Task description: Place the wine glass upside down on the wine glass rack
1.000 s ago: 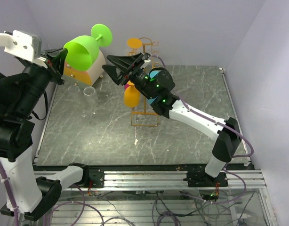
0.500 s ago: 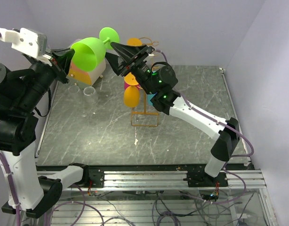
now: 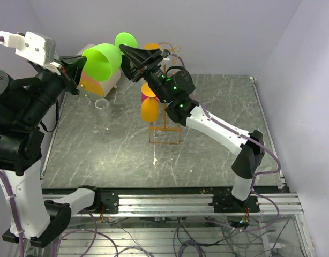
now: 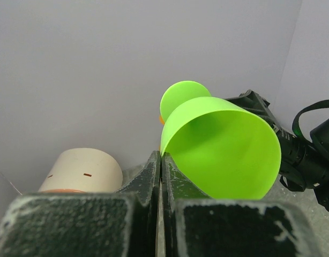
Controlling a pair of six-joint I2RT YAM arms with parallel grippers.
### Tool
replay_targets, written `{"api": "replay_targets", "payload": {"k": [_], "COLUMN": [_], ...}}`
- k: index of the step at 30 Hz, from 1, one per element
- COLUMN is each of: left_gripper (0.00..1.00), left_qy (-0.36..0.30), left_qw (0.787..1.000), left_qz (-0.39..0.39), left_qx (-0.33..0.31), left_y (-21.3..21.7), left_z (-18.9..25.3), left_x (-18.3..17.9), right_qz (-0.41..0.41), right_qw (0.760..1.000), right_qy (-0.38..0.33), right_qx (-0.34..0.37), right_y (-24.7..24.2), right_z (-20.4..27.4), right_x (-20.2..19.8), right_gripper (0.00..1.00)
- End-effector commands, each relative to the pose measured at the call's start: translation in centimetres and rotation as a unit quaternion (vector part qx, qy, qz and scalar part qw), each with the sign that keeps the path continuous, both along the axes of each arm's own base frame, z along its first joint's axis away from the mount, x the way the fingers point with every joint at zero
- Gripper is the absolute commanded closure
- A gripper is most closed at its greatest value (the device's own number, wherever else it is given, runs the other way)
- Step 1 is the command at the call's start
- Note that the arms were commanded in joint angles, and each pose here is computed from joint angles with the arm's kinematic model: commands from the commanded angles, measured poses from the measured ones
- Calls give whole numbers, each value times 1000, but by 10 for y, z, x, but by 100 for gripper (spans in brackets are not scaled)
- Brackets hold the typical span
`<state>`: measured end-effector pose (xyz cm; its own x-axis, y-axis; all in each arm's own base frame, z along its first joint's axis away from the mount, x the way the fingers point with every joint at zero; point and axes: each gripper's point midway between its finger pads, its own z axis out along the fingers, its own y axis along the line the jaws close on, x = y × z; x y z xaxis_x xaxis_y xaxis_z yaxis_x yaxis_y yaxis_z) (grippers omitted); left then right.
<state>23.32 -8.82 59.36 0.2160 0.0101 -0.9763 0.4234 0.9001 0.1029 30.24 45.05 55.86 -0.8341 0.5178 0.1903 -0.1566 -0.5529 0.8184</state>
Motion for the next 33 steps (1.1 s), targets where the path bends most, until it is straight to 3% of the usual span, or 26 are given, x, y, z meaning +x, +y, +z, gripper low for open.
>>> {"api": "replay_targets", "payload": {"k": [1, 4, 8, 10, 15, 21, 26, 28, 33], "left_gripper": [93, 93, 93, 93, 93, 93, 93, 93, 93], "left_qy": [-29, -27, -27, -26, -23, -21, -17, -16, -14], "left_qw": [1000, 1000, 1000, 1000, 1000, 1000, 1000, 1000, 1000], "left_qz": [-4, -4, -2, -2, -7, -10, -17, -18, -14], "left_qx": [2, 3, 2, 3, 4, 3, 3, 4, 3], "left_y": [0, 0, 1, 1, -1, -1, -4, -4, -3], "left_z": [13, 12, 12, 11, 8, 8, 5, 4, 3], "left_x": [-6, -6, -5, -5, -5, -5, -5, -4, -2], "right_qz": [-1, 4, 13, 12, 10, 14, 16, 19, 19], "right_qw": [1000, 1000, 999, 999, 999, 999, 998, 998, 998], "right_qy": [-10, -8, -3, -1, -5, -5, -7, -9, -6], "right_qx": [25, 28, 30, 29, 40, 45, 55, 57, 56], "right_y": [-3, 0, 4, 4, 2, 5, 7, 9, 8], "right_z": [19, 19, 16, 15, 23, 29, 32, 31, 28], "right_x": [0, 0, 0, 0, 0, 1, 3, 3, 3], "right_gripper": [60, 63, 90, 98, 98, 73, 71, 74, 100]}}
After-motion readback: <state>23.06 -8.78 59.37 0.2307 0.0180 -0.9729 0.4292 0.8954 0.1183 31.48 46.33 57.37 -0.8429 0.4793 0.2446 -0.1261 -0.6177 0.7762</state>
